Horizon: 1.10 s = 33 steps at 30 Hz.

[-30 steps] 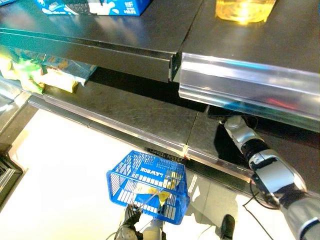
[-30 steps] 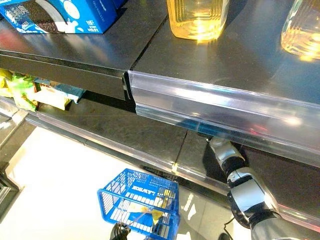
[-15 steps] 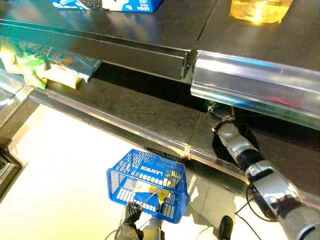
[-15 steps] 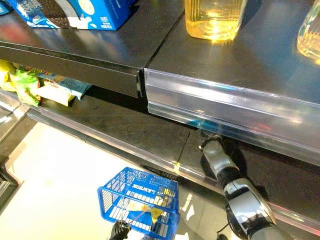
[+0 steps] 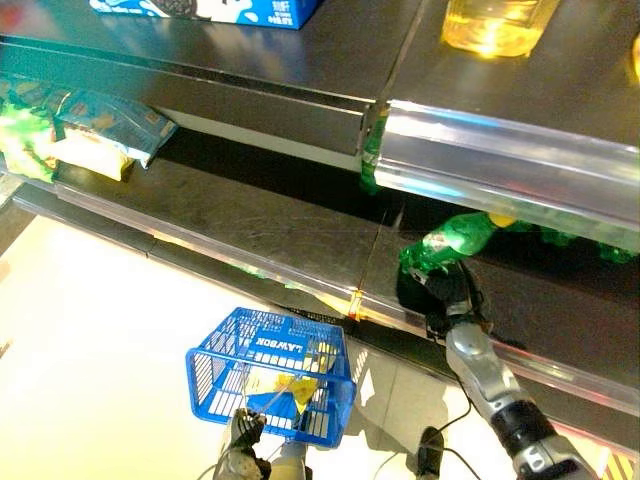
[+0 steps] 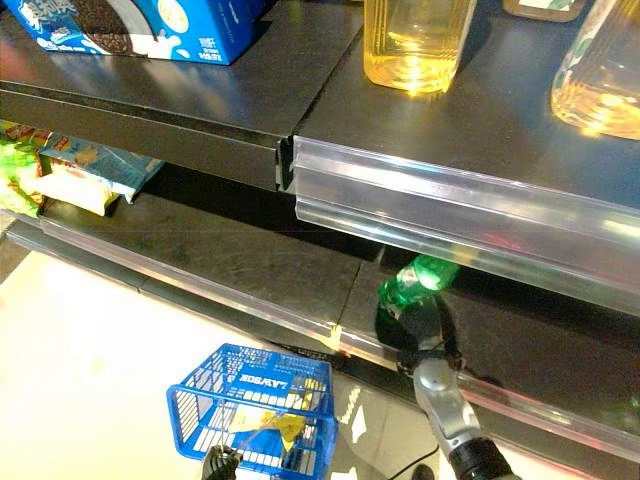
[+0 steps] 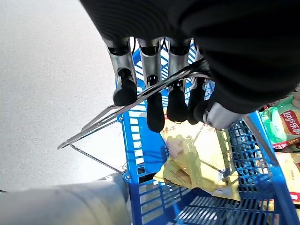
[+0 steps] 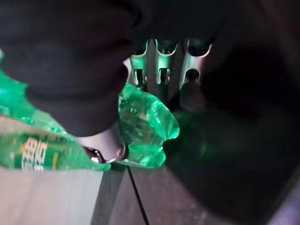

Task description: Pick up the snacks into the basket

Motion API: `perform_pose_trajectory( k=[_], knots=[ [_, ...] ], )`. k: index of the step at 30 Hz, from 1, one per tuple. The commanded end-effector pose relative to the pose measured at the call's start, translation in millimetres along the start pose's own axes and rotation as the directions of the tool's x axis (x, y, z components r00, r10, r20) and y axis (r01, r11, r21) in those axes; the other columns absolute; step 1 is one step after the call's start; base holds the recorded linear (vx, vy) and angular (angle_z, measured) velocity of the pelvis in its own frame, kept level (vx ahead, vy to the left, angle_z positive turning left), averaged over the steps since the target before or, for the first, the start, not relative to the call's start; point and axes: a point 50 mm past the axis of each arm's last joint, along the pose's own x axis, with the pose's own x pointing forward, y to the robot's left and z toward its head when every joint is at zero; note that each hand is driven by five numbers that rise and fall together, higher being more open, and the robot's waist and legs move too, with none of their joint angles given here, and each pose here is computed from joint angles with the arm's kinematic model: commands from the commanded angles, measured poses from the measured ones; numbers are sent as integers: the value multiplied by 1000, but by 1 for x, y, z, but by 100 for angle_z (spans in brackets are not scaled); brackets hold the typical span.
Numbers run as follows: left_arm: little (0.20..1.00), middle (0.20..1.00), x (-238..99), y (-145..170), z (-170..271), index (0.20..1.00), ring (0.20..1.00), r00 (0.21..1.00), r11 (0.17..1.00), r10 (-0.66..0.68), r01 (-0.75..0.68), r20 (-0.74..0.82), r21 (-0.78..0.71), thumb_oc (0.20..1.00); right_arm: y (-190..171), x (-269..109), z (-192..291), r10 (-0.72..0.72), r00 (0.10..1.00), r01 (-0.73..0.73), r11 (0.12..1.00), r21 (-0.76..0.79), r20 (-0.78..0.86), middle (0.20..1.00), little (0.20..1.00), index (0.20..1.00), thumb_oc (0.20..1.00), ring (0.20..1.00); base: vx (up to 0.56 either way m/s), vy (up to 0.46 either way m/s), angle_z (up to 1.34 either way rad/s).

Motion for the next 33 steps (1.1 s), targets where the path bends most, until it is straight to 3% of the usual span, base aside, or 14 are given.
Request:
perform_pose_trajectory(
  k=[1, 10, 15, 22, 27, 31, 32, 33],
  knots=[
    [200, 200, -12, -5, -44, 200, 200, 986, 999, -11, 19, -168, 45, 200, -27, -5, 7, -59, 997, 57, 998, 40, 51, 200, 200, 200, 200, 200, -6, -31, -8],
    [200, 200, -10, 7, -58, 200, 200, 963, 998, 14, -29, -268, -50, 200, -42, -47, -8, 121, 993, -122, 990, 74, 15, 200, 200, 200, 200, 200, 4, -46, -7],
    [200, 200, -8, 18, -68, 200, 200, 942, 989, 20, -68, -334, -130, 200, -58, -87, -38, 261, 954, -268, 963, -27, -148, 200, 200, 200, 200, 200, 19, -60, -6],
    [200, 200, 2, 33, -57, 200, 200, 946, 961, 38, -123, -321, -249, 200, -79, -122, -69, 318, 875, -399, 900, -174, -365, 200, 200, 200, 200, 200, 19, -57, -14],
    [200, 200, 15, 42, -15, 200, 200, 981, 906, 60, -131, -185, -403, 200, -97, -133, -75, 343, 821, -486, 839, -243, -457, 200, 200, 200, 200, 200, 17, -45, -10],
    [200, 200, 19, 45, 5, 200, 200, 992, 900, 66, -104, -105, -423, 200, -104, -133, -73, 347, 808, -515, 809, -284, -476, 200, 200, 200, 200, 200, 3, -28, -21],
    [200, 200, 21, 49, 31, 200, 200, 998, 897, 67, -55, 12, -438, 200, -111, -132, -69, 351, 789, -559, 751, -351, -505, 200, 200, 200, 200, 200, 15, -27, -20],
    [200, 200, 20, 48, 31, 200, 200, 998, 897, 66, -54, 12, -438, 200, -112, -132, -69, 350, 789, -559, 751, -351, -506, 200, 200, 200, 200, 200, 24, -35, -18]
  ],
)
